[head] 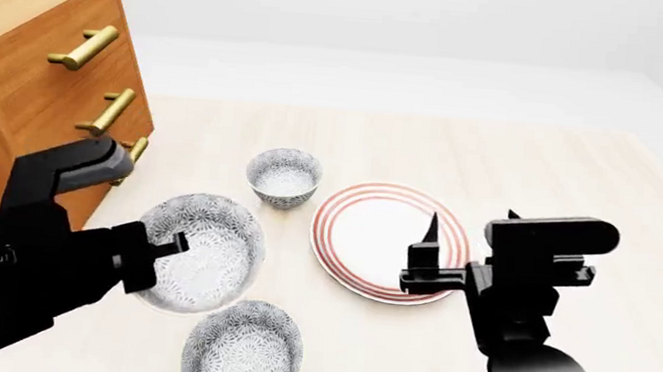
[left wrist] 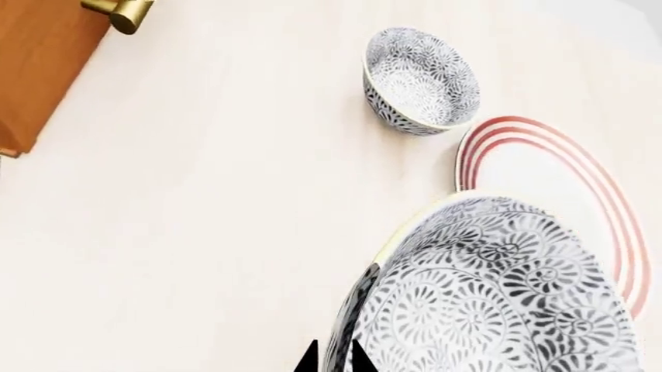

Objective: Stack the bowl in the middle on the bowl at the back.

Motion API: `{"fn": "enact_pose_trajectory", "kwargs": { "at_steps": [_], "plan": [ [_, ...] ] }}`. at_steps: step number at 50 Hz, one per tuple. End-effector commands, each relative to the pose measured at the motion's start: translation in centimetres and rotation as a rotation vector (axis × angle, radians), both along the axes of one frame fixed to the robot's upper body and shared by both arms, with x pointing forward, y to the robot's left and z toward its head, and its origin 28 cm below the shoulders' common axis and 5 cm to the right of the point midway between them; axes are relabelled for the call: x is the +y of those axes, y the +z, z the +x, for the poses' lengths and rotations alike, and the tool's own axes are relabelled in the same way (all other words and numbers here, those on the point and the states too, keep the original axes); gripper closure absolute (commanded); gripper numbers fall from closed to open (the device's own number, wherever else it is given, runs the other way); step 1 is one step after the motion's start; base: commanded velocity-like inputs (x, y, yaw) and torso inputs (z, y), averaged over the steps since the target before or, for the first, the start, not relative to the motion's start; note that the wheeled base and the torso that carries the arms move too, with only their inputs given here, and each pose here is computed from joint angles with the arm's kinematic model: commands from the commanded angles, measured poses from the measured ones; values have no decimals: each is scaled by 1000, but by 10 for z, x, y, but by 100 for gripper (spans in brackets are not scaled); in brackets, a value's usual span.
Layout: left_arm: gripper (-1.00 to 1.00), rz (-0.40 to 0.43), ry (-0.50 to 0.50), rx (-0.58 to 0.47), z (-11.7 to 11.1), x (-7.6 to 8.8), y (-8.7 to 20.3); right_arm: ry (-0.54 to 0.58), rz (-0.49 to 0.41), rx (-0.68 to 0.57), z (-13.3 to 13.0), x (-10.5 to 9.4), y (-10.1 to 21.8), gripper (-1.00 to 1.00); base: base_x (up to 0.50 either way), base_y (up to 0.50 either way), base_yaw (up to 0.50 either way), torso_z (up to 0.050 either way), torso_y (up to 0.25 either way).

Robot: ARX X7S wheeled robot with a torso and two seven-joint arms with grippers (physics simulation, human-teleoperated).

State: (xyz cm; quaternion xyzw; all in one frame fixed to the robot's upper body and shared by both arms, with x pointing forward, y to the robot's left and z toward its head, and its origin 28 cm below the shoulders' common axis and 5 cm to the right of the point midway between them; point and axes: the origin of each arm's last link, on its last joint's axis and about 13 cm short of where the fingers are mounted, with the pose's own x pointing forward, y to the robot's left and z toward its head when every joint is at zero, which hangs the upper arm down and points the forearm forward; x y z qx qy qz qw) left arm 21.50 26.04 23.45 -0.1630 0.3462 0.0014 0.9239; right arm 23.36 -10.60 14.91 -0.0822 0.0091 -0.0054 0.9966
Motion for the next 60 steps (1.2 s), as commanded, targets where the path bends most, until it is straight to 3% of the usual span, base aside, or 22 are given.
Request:
{"fn": "enact_pose_trajectory", "kwargs": {
  "at_steps": [1,19,60],
  "plan": [
    [100,-24,-81,77,-25,-5,-4,-8,4,-9,-4,0,1,-100,0,0,0,0,0],
    [100,-2,-155,124,-34,-16,-18,-22,3,-8,-5,-2,-1,-100,0,0,0,0,0],
    [100,44,-168,106,-23,-26,-33,-29,7,8,-9,-4,-8,-100,0,0,0,0,0]
  ]
}}
